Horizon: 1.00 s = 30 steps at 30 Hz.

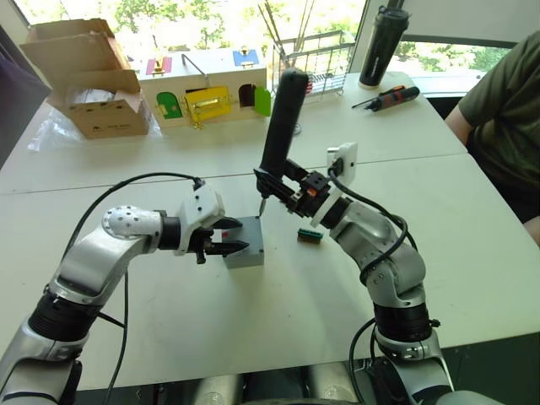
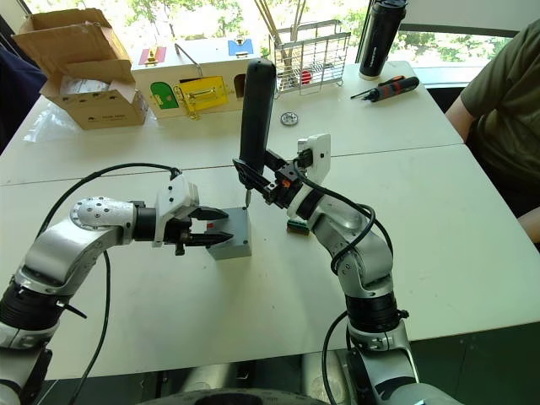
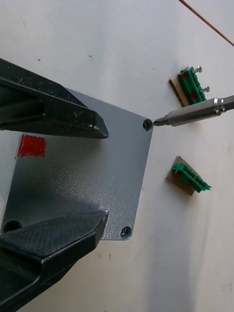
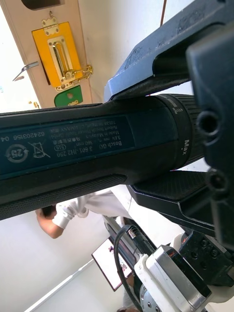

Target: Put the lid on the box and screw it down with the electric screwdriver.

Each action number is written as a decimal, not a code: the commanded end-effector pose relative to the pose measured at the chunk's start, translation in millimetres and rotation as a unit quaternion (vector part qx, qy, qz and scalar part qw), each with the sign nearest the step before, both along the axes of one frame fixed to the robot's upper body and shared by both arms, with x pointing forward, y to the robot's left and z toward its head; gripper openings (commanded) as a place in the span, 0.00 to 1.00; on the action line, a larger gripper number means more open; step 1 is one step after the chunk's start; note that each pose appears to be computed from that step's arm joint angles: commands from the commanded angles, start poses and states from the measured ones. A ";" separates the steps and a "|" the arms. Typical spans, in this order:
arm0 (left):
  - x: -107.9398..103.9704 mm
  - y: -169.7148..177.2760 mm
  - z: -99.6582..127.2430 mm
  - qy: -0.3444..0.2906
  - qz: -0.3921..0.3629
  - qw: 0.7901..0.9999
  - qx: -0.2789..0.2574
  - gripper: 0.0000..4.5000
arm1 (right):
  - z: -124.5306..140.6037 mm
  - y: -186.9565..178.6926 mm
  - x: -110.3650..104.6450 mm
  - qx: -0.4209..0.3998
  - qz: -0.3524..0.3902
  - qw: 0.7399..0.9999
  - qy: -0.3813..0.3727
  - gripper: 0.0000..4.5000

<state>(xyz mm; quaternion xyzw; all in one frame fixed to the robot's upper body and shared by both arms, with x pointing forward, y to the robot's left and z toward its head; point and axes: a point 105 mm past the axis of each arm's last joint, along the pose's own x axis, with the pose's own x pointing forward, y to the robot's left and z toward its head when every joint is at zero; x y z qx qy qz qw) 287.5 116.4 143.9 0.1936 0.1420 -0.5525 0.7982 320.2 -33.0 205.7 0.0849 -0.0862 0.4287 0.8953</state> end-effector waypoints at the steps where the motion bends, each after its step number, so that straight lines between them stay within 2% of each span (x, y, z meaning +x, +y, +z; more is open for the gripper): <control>1: -2.5 -2.7 -3.4 0.001 -0.004 1.000 0.007 0.52 | 23.7 6.0 -12.6 0.022 0.022 0.999 -0.044 0.40; 22: -1.1 -1.8 -5.7 0.001 -0.001 1.000 0.010 0.52 | 37.2 10.4 -18.1 0.024 0.031 0.997 -0.066 0.40; 30: -0.3 -3.2 -5.4 0.000 -0.001 1.000 0.008 0.52 | 26.8 9.9 -17.0 0.014 0.030 0.998 -0.053 0.40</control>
